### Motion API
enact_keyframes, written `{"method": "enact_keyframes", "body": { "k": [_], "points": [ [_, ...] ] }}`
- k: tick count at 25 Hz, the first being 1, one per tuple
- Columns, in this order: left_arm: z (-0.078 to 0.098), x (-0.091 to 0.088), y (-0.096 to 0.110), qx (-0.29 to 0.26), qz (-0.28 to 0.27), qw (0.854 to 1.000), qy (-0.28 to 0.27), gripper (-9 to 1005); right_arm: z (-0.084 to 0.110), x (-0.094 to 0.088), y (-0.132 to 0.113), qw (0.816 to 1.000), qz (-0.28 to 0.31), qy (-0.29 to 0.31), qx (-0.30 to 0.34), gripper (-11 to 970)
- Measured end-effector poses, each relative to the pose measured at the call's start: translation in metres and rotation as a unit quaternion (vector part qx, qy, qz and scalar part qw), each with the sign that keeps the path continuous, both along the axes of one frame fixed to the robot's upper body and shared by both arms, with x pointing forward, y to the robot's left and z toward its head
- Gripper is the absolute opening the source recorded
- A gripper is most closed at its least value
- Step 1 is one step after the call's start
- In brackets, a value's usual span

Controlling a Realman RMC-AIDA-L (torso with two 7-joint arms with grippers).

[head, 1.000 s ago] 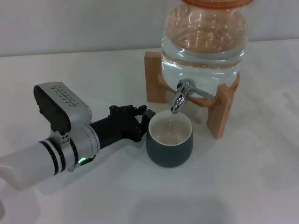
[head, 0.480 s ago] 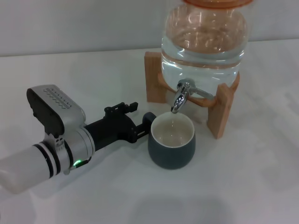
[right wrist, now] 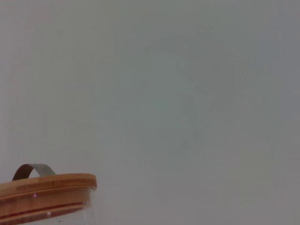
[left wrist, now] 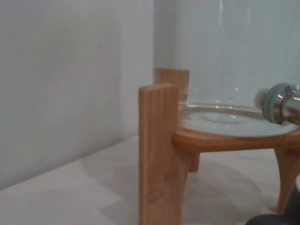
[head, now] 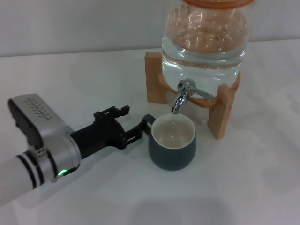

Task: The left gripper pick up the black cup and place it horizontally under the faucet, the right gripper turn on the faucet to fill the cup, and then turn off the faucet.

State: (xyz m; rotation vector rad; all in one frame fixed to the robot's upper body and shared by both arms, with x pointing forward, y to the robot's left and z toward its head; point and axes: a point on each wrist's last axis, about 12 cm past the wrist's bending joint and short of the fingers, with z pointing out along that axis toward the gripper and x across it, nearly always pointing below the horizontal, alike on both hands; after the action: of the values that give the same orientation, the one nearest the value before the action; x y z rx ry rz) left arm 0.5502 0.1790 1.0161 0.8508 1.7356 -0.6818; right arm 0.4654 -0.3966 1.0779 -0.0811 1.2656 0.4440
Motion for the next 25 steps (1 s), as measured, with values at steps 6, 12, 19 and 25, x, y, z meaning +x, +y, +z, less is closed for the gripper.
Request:
{"method": "enact_keyframes", "body": {
  "k": [6, 12, 19, 25],
  "points": [
    [0.000, -0.009, 0.020, -0.021, 0.005, 1.000, -0.012, 651, 0.000, 0.000, 0.000, 1.000, 0.002, 0.002, 0.003, 826],
    [-0.001, -0.018, 0.036, -0.030, -0.004, 1.000, -0.004, 648, 0.001, 0.000, 0.000, 1.000, 0.005, 0.003, 0.004, 822],
    [-0.001, -0.031, 0.056, -0.058, 0.014, 0.998, -0.004, 646, 0.009, -0.002, -0.004, 0.999, 0.043, 0.010, -0.020, 816],
    [0.008, -0.043, 0.096, -0.115, 0.099, 0.988, -0.030, 646, 0.035, -0.004, -0.009, 0.984, 0.152, 0.060, -0.072, 812]
  ]
}}
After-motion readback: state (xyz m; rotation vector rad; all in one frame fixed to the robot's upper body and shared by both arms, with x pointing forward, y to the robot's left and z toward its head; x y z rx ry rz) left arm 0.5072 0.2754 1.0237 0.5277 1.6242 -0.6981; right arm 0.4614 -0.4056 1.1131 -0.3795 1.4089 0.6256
